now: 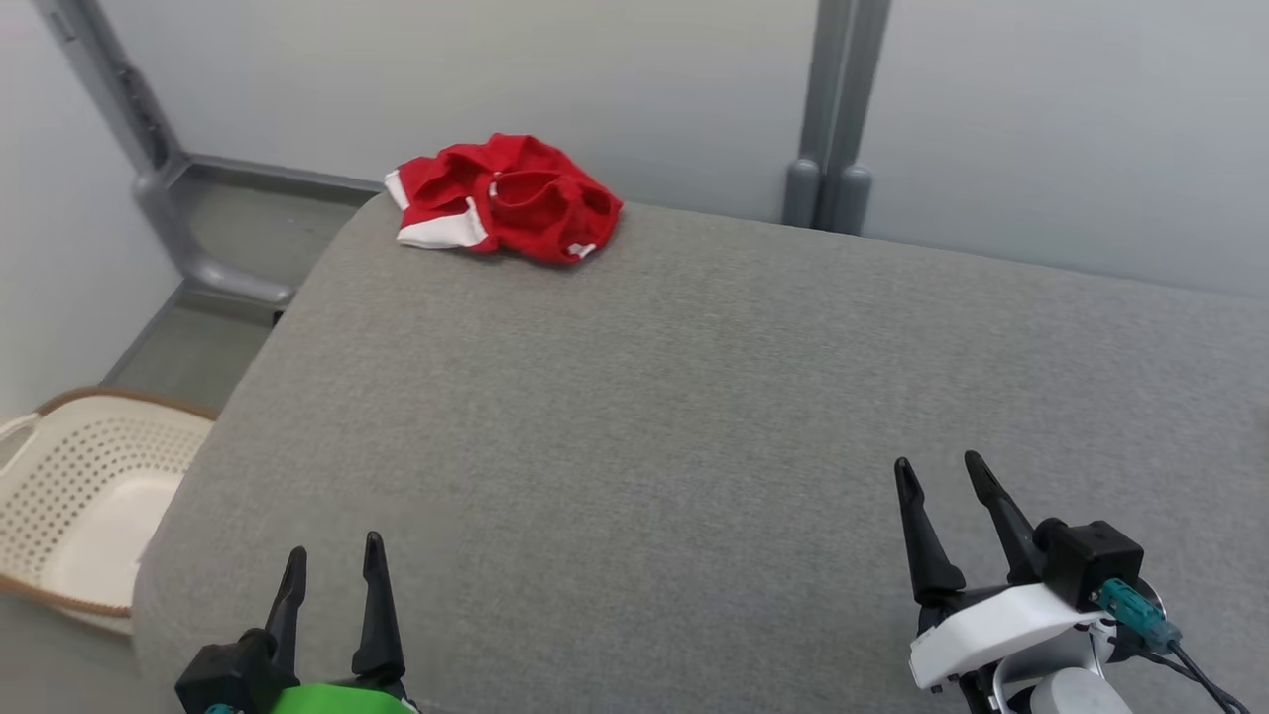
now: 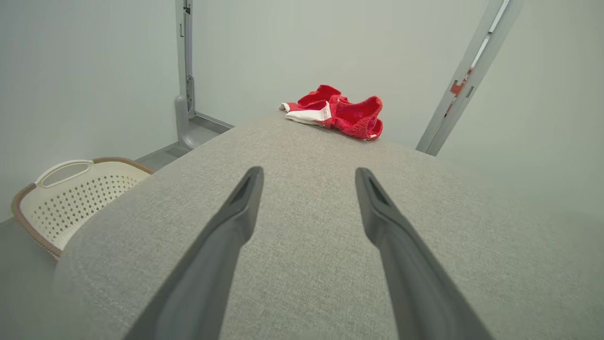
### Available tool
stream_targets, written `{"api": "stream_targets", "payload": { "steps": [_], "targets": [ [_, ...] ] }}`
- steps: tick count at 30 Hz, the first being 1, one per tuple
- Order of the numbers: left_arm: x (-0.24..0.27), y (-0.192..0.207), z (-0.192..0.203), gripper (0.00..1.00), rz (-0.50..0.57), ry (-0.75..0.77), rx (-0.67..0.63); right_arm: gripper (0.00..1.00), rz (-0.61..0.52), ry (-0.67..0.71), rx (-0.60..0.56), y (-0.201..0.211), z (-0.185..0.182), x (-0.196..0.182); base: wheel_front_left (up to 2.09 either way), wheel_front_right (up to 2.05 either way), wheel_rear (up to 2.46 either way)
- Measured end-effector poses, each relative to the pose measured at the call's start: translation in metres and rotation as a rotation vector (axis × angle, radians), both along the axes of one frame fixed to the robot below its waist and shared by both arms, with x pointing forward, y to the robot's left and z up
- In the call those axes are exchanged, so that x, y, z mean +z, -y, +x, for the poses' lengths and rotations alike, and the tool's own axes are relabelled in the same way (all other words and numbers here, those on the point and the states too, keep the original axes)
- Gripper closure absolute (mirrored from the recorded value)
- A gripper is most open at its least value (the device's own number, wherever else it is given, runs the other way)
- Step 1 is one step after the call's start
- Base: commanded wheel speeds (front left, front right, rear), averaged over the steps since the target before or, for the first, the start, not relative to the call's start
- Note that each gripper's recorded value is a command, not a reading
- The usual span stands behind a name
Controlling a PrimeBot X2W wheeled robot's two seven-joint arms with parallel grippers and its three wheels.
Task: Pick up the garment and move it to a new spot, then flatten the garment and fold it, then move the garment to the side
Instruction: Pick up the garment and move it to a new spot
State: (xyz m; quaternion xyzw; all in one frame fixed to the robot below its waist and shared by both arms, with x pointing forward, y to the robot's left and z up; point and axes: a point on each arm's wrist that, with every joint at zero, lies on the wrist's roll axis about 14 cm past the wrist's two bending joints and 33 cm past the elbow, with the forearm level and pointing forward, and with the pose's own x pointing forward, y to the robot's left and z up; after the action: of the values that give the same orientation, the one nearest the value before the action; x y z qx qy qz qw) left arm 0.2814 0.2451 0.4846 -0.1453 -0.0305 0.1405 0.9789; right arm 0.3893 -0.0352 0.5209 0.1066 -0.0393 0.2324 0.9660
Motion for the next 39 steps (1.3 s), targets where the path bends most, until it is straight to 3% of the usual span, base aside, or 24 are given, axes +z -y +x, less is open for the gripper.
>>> {"api": "stream_targets", "payload": {
  "steps": [7,12,18,23,30,39],
  "targets": [
    [0.005,-0.050,-0.047,0.00,0.012,0.011,0.206,0.00,0.001,0.019,0.225,-0.079,-0.003,0.007,0.00,0.00,0.00],
    [0.001,-0.064,-0.070,0.00,0.007,-0.003,0.282,0.00,-0.001,0.013,0.319,-0.112,-0.006,0.005,0.00,0.00,0.00],
    [-0.003,-0.066,-0.075,0.00,0.000,-0.024,0.306,0.00,0.003,0.002,0.349,-0.123,-0.004,0.000,0.00,0.00,0.00],
    [-0.006,-0.066,-0.072,0.00,0.002,-0.038,0.298,0.00,0.029,0.029,0.300,-0.112,0.010,0.010,0.00,0.00,0.00],
    [0.038,-0.090,-0.029,0.00,0.156,0.029,0.225,0.00,0.050,0.070,0.251,-0.098,0.025,0.020,0.00,0.00,0.00],
    [0.163,-0.101,0.094,0.00,0.469,0.178,0.035,0.00,0.052,0.155,0.133,-0.063,0.060,0.035,0.00,0.00,0.00]
  ]
}}
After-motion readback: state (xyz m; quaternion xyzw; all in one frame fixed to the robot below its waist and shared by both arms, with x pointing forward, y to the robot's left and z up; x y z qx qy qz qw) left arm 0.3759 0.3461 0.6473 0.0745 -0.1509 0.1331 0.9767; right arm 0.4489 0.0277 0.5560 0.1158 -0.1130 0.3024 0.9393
